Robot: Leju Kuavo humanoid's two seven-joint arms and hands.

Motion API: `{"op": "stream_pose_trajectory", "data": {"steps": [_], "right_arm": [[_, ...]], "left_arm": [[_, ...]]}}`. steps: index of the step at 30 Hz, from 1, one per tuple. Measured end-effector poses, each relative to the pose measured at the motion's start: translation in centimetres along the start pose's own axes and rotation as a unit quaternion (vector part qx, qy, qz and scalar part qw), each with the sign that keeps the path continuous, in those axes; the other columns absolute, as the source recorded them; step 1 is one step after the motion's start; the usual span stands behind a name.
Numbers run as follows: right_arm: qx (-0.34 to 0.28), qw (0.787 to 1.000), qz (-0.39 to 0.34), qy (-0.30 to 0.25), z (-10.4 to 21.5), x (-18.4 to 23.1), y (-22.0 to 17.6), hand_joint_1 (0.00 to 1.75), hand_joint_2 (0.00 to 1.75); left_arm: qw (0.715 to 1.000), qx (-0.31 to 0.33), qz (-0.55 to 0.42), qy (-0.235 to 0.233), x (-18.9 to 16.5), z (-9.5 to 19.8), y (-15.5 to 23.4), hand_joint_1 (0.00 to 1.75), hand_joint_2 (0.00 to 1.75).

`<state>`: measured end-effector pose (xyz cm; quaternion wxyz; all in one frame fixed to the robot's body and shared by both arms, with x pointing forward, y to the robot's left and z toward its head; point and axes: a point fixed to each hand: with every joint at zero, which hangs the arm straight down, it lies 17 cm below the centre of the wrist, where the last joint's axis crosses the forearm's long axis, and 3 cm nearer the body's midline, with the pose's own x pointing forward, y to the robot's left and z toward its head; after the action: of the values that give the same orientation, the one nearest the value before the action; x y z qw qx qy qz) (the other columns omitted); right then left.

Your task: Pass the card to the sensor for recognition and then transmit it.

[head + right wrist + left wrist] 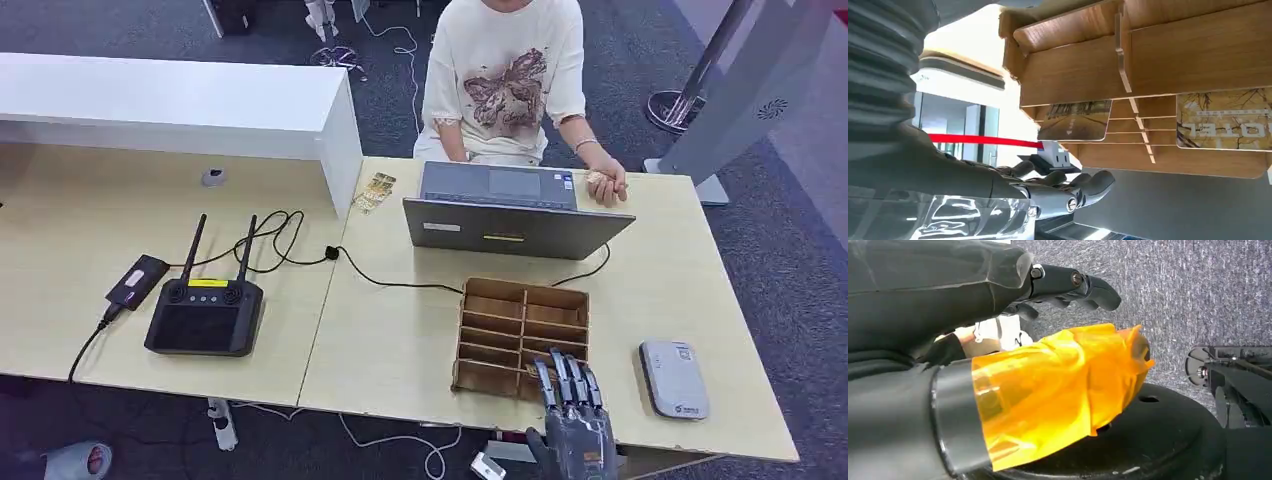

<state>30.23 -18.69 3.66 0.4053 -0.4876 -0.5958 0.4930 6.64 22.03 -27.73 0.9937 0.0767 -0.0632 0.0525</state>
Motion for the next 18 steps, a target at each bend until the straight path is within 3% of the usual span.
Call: {"op": "stream_pose_trajectory", "data": {"steps": [14, 18], "right_arm": [[-0.013, 1.000, -0.005, -0.004, -0.6, 0.2, -1.0, 0.00, 1.75], [0.014, 1.000, -0.007, -0.002, -0.9, -0.2, -0.4, 0.00, 1.75]], "left_arm": [[1.000, 0.000, 0.000, 0.000, 0.0, 0.0, 0.0, 0.00, 0.00], [1.000, 0.000, 0.000, 0.000, 0.0, 0.0, 0.0, 0.00, 0.00]]}}
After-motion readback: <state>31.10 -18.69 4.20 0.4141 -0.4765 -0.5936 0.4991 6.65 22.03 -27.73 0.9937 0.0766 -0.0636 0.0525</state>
